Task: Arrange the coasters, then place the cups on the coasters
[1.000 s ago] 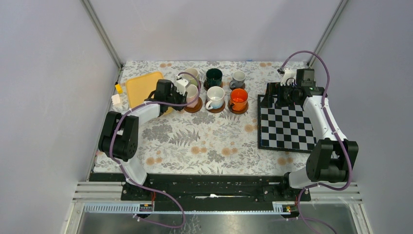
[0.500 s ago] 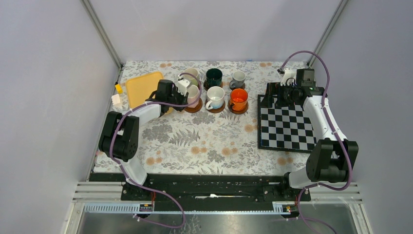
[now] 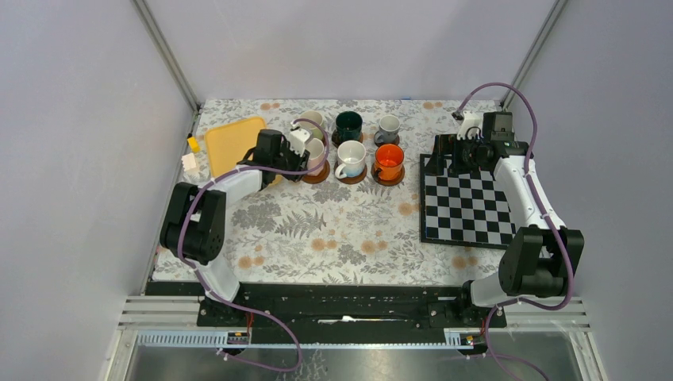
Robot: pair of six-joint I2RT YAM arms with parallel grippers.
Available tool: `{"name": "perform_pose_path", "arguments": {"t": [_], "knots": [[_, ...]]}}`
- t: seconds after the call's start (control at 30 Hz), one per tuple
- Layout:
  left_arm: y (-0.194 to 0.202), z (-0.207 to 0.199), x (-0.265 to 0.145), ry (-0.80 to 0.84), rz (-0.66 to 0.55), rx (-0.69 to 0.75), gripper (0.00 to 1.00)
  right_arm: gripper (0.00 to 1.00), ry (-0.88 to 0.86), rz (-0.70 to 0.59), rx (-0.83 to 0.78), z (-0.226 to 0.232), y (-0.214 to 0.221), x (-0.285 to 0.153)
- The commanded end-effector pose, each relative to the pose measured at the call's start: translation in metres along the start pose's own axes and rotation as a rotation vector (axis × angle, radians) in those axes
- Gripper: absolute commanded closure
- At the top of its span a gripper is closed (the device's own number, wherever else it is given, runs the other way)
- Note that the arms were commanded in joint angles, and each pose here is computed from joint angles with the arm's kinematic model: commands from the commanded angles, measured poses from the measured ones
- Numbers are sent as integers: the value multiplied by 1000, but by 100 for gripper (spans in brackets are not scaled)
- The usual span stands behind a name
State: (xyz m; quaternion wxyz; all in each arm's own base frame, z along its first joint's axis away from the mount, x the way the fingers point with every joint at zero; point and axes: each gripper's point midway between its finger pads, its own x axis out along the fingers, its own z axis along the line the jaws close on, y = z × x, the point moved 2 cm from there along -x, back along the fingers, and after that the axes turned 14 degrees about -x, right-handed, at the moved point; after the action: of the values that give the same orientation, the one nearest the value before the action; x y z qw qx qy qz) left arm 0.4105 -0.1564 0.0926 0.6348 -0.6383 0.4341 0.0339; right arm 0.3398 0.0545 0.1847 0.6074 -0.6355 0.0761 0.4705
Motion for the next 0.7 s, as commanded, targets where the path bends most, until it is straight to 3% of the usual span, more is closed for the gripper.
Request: {"name": "perform_pose_path", "arguments": {"t": [0.0,0.1,0.53,0.67], "knots": [[-42,-7,-14,8,-109,39,61,2,14,-26,-25,2,-5,-8],[-44,-8,-15,9,-109,36,55,2,15,-27,-26,2,-6,-9],[-44,-16,-39,10,-90,20,1,2,18,-25,-33,2,-6,-10],[-44,-22,-64,26,-79,10,1,2,18,-22,-33,2,-5,-10]]}}
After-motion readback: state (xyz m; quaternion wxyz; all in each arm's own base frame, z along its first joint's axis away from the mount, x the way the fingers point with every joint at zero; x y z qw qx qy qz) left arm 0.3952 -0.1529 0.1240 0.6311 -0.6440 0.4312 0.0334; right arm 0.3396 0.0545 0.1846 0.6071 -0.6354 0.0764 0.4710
